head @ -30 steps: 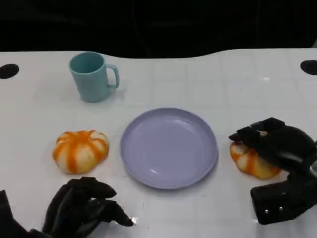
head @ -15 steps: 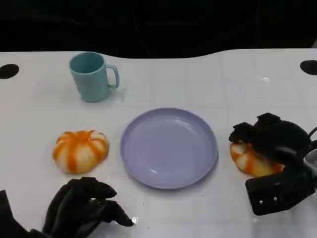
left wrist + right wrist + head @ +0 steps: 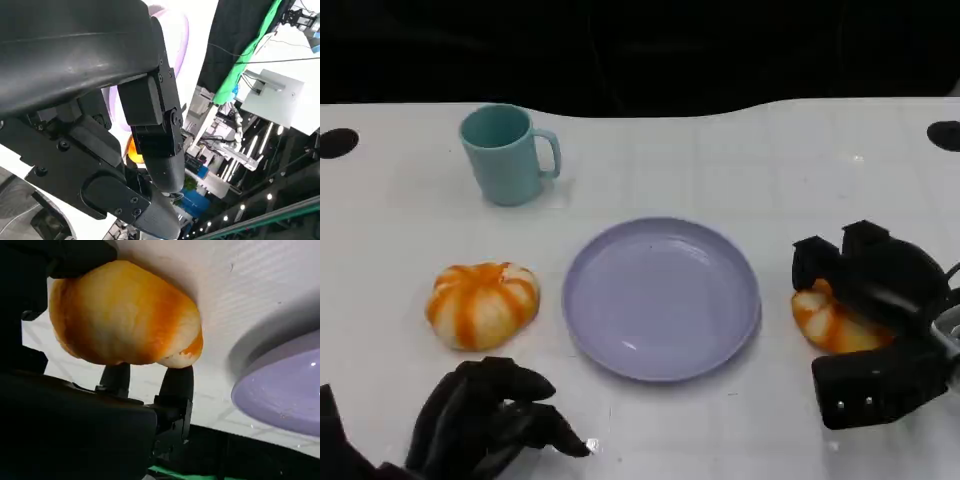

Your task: Grasp the bread from the table and place it into the plate.

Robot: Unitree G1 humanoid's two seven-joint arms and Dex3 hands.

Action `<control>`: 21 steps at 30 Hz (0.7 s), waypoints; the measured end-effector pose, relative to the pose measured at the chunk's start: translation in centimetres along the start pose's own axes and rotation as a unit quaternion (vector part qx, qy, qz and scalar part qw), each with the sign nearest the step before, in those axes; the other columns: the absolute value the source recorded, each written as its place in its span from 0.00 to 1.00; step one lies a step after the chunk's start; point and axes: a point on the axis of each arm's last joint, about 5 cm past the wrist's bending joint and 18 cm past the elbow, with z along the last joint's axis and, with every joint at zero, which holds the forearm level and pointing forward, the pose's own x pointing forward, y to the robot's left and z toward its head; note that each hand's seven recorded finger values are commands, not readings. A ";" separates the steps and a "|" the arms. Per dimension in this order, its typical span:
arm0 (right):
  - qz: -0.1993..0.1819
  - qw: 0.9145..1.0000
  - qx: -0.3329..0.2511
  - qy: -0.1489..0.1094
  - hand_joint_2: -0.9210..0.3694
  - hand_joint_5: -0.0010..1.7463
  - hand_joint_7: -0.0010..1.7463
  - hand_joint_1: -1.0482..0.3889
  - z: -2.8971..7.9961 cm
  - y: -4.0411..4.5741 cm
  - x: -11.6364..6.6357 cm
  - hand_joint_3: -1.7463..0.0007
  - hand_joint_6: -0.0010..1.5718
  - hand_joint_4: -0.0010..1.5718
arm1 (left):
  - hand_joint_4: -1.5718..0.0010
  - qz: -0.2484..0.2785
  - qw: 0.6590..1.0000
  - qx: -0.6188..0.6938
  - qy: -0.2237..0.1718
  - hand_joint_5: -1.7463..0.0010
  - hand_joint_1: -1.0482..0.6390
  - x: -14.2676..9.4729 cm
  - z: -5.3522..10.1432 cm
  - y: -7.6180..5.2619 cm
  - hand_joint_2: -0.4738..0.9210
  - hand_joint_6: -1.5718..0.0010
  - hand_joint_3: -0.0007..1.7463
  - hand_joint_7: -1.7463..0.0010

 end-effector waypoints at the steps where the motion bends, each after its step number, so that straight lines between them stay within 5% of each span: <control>1: -0.011 1.000 0.002 -0.005 0.77 1.00 1.00 0.41 0.0 0.06 0.0 0.00 0.40 0.67 | 0.00 0.000 1.000 0.000 0.000 0.77 0.08 0.0 0.0 0.0 0.80 0.00 0.00 0.92; 4: -0.039 0.999 0.006 -0.017 0.67 1.00 1.00 0.36 0.1 0.33 -0.2 0.00 0.47 0.75 | 0.00 0.000 1.000 0.000 0.000 0.77 0.08 0.0 0.0 0.0 0.80 0.00 0.00 0.92; 7: -0.061 0.998 0.012 -0.027 0.51 1.00 1.00 0.35 0.2 0.45 -0.3 0.00 0.68 0.90 | 0.00 0.000 1.000 0.001 -0.002 0.77 0.08 0.0 0.0 0.0 0.81 0.00 0.00 0.92; 9: -0.068 0.997 0.018 -0.033 0.32 1.00 1.00 0.32 0.2 0.52 -0.4 0.00 0.84 0.98 | 0.00 0.000 1.000 0.002 -0.002 0.77 0.08 0.0 0.0 0.0 0.81 0.00 0.00 0.92; 12: -0.078 0.996 0.022 -0.040 0.25 1.00 1.00 0.29 0.3 0.56 -0.4 0.00 0.97 1.00 | 0.00 0.001 1.000 0.002 -0.002 0.77 0.08 -0.1 0.0 0.0 0.81 0.00 0.00 0.92; 21: -0.110 0.993 0.006 -0.053 0.19 1.00 1.00 0.24 0.4 0.52 -0.3 0.00 1.00 1.00 | 0.00 0.001 1.000 0.001 -0.002 0.77 0.09 -0.1 -0.1 0.0 0.80 0.00 0.00 0.92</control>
